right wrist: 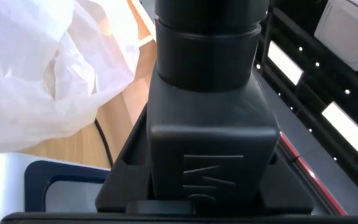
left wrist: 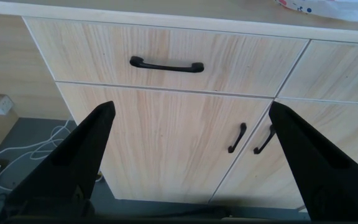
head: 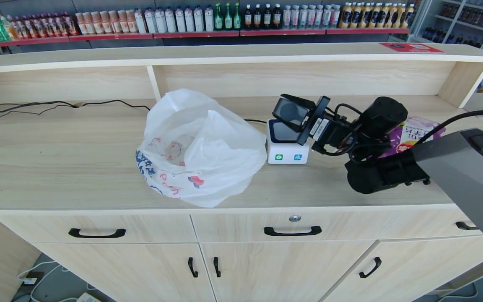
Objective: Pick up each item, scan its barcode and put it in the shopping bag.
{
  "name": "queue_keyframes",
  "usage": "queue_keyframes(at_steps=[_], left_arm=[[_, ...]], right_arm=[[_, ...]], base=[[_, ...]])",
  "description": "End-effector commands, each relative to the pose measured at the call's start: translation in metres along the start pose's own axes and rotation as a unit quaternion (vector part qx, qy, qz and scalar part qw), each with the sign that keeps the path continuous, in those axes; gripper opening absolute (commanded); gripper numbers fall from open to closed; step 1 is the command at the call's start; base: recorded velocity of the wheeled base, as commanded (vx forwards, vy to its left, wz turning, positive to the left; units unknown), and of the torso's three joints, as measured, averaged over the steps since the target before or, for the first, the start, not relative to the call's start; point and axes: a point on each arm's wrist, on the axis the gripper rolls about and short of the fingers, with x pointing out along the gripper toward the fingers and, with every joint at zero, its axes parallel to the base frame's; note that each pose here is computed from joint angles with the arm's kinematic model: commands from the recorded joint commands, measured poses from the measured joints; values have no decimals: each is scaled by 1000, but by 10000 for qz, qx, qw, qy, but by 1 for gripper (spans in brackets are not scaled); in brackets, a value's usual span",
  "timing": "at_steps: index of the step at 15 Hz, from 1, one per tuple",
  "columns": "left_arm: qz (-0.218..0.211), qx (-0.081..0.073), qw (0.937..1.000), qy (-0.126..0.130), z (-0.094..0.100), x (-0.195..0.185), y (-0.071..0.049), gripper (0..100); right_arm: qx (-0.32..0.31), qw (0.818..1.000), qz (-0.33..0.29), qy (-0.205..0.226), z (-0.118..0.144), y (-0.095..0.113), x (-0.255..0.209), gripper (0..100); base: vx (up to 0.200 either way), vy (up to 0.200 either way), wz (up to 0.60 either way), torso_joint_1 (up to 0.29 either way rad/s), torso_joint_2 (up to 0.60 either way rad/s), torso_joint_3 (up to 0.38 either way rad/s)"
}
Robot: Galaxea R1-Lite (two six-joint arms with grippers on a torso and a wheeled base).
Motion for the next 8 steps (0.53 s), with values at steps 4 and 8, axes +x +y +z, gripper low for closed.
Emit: queue_keyframes(at_steps=[4,8], left_arm=[[-2,-1,10000,0,0,0,0,100],[6,-1,10000,0,0,0,0,100]], right_arm=[[-5,9999,-6,166,5,-6,-9,0],[78,9993,-237,282,29,-33,-12,0]], base=[[0,0,0,0,0,0],[0,0,0,0,0,0]])
